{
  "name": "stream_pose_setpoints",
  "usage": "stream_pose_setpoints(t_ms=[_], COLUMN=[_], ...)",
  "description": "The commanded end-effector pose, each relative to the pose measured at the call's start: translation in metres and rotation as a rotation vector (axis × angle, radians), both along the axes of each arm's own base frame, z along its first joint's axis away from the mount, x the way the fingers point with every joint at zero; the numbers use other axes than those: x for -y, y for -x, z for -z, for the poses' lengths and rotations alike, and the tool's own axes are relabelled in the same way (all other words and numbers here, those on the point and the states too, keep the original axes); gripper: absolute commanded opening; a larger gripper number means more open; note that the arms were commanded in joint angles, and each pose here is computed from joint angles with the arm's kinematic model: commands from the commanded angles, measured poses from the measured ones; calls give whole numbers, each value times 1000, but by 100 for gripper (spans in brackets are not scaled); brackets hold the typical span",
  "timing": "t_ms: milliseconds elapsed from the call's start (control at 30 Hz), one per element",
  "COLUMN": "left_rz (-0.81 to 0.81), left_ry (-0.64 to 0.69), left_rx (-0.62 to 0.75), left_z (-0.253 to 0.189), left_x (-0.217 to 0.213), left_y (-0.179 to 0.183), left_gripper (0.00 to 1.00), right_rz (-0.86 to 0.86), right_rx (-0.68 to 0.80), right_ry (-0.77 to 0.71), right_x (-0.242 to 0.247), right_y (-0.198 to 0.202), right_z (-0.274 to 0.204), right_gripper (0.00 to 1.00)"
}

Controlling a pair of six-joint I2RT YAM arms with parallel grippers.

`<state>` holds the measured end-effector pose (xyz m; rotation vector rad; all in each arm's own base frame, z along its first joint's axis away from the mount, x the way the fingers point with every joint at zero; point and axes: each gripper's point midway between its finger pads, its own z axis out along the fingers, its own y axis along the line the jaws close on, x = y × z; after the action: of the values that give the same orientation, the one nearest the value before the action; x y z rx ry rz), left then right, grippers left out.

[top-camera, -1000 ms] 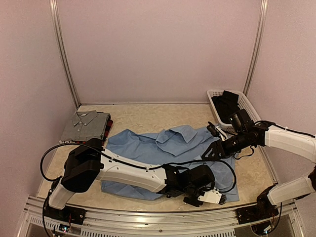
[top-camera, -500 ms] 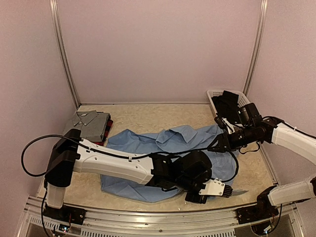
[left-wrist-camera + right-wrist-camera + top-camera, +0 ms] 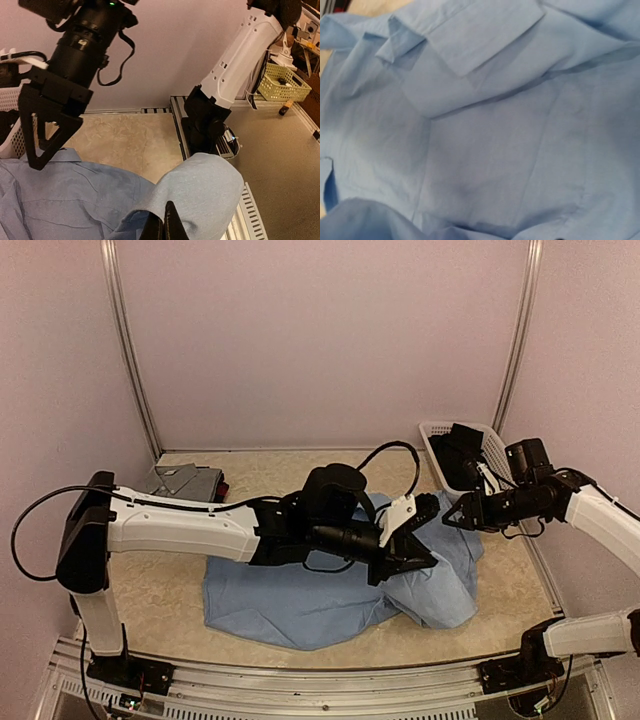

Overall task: Fold and stack the long sleeve shirts
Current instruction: Pick up the sleeve from the center of the board, then pass from the left arm to the right

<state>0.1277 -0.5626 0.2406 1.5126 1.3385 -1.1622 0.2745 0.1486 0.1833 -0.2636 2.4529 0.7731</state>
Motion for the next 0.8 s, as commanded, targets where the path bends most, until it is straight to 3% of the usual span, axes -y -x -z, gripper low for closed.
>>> stream_pose_setpoints(t_ms=[0,333,767], left_rz=[-101,-352,-428], left_ry=[151,211,203], left_rx=[-207,-449,-426], left_z=[-38,-23,-13], left_x=[-10,-30,-33], left_y=[-35,-110,-132], left_gripper=[0,0,0], right_rz=[22,51,-17], right_rx=[32,52,61], right_ry=[-11,-2,-236], right_x=[6,11,-16], right_y=[-2,-1,19], right_z=[-12,-12,-38], right_gripper=[60,64,77])
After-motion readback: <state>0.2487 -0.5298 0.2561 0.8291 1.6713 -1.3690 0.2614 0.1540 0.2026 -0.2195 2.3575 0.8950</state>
